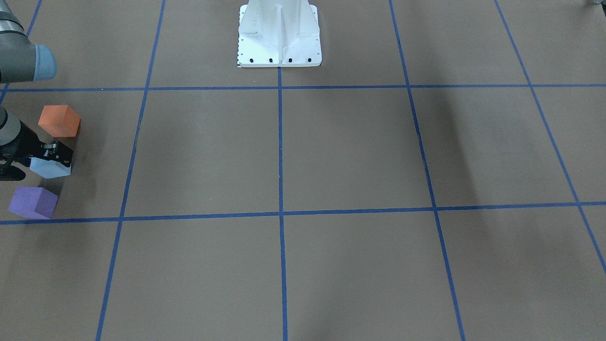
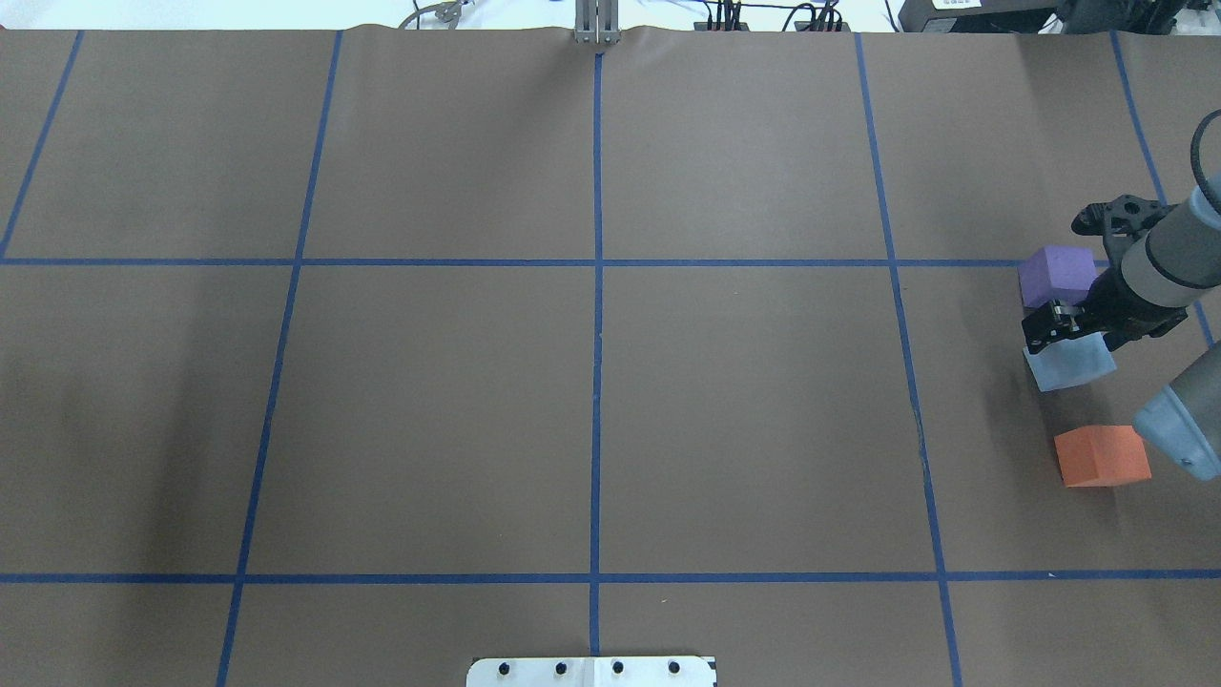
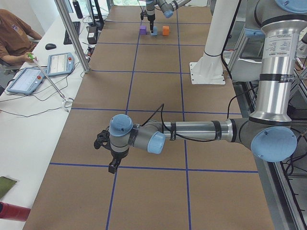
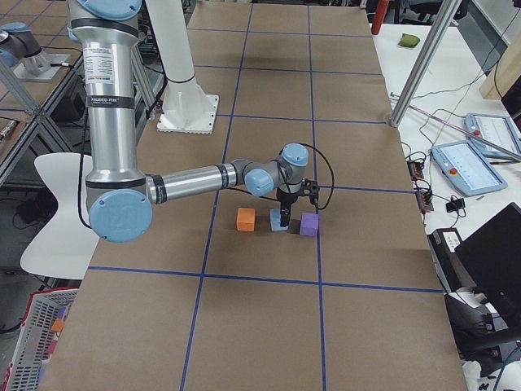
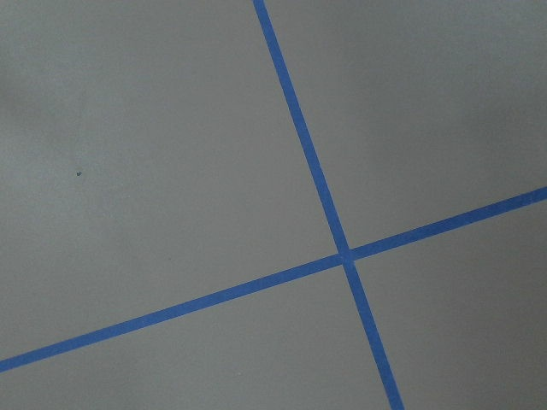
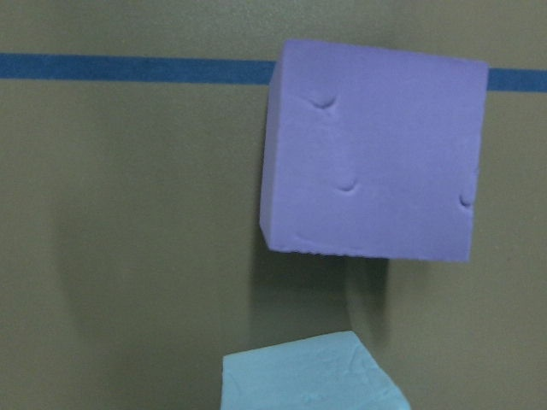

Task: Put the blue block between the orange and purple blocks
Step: 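Lower the light blue cube between the purple and orange cubes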

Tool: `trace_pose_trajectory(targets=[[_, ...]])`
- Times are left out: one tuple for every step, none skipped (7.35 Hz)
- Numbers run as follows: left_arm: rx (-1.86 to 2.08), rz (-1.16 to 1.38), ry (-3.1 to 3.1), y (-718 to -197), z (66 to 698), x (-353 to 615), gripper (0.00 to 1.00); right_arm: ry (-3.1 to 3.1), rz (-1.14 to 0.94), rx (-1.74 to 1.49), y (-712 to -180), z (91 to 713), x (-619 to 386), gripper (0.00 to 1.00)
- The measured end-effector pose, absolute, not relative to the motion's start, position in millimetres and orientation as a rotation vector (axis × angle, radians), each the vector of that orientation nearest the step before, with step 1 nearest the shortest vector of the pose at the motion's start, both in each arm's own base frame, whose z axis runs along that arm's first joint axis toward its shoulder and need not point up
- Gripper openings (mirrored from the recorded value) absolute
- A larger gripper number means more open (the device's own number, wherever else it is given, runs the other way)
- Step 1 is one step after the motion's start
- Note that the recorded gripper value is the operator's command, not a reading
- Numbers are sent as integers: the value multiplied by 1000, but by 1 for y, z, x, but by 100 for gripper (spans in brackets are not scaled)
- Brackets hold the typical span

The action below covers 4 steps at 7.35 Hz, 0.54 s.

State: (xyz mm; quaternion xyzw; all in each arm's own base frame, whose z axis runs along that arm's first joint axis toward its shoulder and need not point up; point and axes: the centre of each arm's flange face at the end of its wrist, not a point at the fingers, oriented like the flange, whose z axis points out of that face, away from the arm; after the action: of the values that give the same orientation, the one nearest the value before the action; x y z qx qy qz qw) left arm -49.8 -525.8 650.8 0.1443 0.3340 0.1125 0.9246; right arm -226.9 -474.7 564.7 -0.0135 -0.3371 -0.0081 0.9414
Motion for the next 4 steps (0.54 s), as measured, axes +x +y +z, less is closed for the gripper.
trace_pose_trajectory(targets=[[298,232,685,-526,650,-50,100,-712,-9,11,-475,543,-213,100],[298,233,685,-526,649,-50,100,-746,14,50,-477,522,-186,100],[296,233,684,-525,650,-50,100,-802,35,80,-482,509,-143,100],[293,231,684,-524,651,-51,100,-851,25,112,-488,509,-93,100]])
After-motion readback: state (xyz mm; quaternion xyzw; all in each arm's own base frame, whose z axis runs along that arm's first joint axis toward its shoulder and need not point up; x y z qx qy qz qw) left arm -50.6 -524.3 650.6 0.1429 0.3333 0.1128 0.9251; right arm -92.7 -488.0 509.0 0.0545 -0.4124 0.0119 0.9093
